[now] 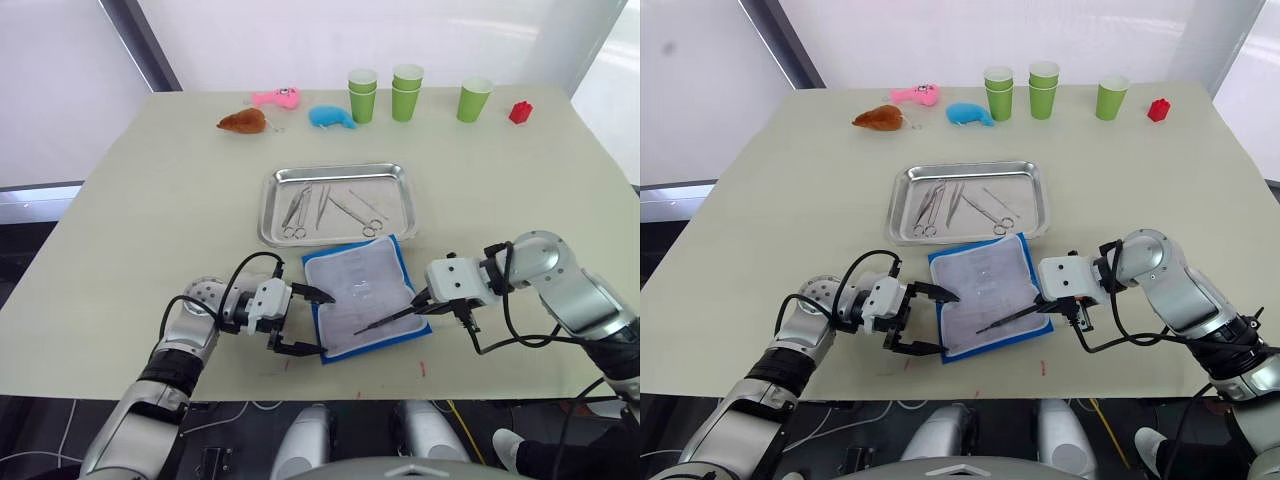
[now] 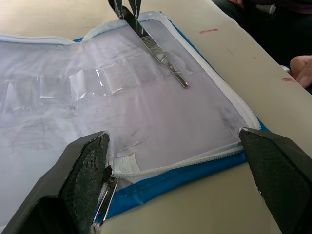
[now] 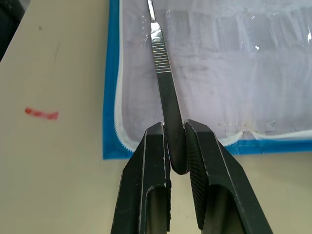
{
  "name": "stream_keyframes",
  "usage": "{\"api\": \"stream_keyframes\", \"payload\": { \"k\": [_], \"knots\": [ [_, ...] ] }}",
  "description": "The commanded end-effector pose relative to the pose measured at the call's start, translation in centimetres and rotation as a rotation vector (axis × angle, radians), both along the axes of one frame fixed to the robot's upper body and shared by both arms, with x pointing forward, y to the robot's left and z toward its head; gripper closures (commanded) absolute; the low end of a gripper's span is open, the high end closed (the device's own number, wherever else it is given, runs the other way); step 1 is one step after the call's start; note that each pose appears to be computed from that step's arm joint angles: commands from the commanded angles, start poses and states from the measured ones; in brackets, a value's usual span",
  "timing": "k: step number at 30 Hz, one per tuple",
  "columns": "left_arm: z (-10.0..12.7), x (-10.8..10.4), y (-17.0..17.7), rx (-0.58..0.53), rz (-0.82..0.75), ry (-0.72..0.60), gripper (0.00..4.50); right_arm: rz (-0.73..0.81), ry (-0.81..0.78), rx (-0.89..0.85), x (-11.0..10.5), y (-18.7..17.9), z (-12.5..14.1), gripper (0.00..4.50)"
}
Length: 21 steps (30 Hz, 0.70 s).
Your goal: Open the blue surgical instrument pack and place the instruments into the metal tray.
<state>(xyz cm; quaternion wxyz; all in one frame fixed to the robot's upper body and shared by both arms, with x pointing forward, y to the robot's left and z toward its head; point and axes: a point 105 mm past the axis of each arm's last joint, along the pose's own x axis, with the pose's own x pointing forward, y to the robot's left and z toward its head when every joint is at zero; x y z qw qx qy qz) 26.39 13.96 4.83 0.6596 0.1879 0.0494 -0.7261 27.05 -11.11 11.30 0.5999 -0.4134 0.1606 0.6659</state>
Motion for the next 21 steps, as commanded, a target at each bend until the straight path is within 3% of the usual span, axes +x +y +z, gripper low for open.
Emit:
{"api": "stream_keyframes", "payload": {
  "k": [1,21],
  "knots": [
    [-4.7,-2.4,2.1,0.146,0.022,0.198,0.00,0.015,-0.073,0.007,0.2,-0.3,1.8,4.47],
    [-4.1,-2.2,1.7,0.138,0.012,0.189,0.00,-0.044,-0.098,0.026,0.5,-3.2,3.9,4.47]
  ]
}}
